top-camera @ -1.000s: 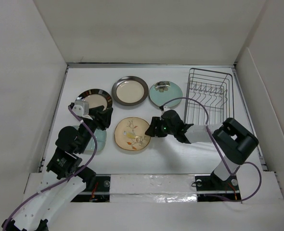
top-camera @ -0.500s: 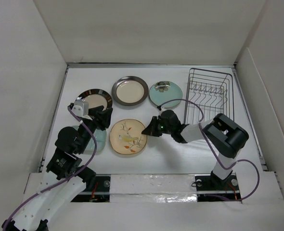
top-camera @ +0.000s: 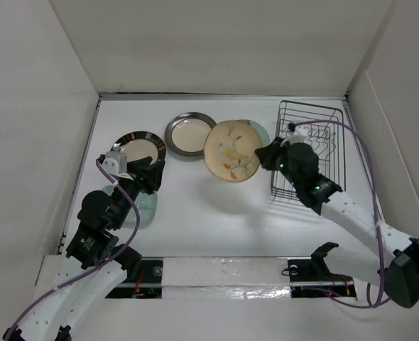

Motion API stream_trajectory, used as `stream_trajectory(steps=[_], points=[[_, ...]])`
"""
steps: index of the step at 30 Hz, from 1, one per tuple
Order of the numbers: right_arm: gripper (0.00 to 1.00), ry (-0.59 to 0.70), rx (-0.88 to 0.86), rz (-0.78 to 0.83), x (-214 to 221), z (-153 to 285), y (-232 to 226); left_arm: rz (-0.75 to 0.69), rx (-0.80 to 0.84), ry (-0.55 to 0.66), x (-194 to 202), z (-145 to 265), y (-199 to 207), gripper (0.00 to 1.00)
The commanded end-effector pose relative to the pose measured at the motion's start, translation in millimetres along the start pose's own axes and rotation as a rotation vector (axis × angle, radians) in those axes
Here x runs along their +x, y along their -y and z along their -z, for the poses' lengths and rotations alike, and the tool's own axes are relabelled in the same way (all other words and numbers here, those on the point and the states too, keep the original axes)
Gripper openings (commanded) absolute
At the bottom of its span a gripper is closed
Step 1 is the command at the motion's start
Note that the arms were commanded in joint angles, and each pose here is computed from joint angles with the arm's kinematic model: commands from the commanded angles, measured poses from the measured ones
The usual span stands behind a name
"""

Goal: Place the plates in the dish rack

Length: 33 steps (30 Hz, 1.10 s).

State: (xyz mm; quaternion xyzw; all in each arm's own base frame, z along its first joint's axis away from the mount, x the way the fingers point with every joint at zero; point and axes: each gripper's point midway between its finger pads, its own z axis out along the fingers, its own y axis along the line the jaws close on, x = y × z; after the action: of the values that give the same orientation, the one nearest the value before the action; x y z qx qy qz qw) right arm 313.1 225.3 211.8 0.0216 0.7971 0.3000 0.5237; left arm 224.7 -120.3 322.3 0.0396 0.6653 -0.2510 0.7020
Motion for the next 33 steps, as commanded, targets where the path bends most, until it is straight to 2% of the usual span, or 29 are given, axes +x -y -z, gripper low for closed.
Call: stream_trajectory(steps=[1, 3, 4, 7, 9, 10, 11, 14, 15, 17, 18, 21, 27, 33], points=[[0.00, 0.442, 0.259, -0.017, -145, 43, 41, 0.035, 0.057, 0.066, -20, 6, 12, 0.41], [0.00, 0.529, 0.376, -0.009, -178, 64, 67, 0.033, 0.083, 0.075, -23, 9, 17, 0.41], [0.00, 0.609, 0.501, -0.026, -197, 83, 96, 0.032, 0.086, 0.080, -25, 9, 17, 0.41], [0.00, 0.769, 0.686, -0.034, -238, 131, 130, 0.033, 0.095, 0.088, -27, 12, 19, 0.41], [0.00, 0.797, 0.779, -0.001, -252, 145, 142, 0.035, 0.101, 0.093, -29, 14, 20, 0.41], [0.00, 0.873, 0.849, -0.015, -266, 162, 145, 0.036, 0.107, 0.108, -32, 16, 21, 0.41], [0.00, 0.889, 0.938, 0.015, -272, 171, 158, 0.039, 0.113, 0.116, -34, 17, 22, 0.41], [0.00, 0.981, 1.021, 0.024, -300, 186, 163, 0.043, 0.118, 0.101, -30, 16, 23, 0.41], [0.00, 0.934, 1.086, 0.078, -301, 176, 175, 0.042, 0.124, 0.099, -31, 17, 24, 0.41], [0.00, 0.952, 1.166, 0.104, -308, 179, 180, 0.045, 0.128, 0.108, -34, 18, 25, 0.41], [0.00, 0.913, 1.215, 0.166, -305, 179, 188, 0.047, 0.130, 0.113, -35, 19, 25, 0.41], [0.00, 0.877, 1.281, 0.222, -298, 175, 209, 0.050, 0.135, 0.131, -39, 24, 25, 0.41], [0.00, 0.734, 1.336, 0.293, -279, 151, 240, 0.055, 0.137, 0.134, -39, 24, 26, 0.41], [0.00, 0.665, 1.308, 0.350, -274, 137, 248, 0.051, 0.135, 0.132, -39, 25, 26, 0.41]])
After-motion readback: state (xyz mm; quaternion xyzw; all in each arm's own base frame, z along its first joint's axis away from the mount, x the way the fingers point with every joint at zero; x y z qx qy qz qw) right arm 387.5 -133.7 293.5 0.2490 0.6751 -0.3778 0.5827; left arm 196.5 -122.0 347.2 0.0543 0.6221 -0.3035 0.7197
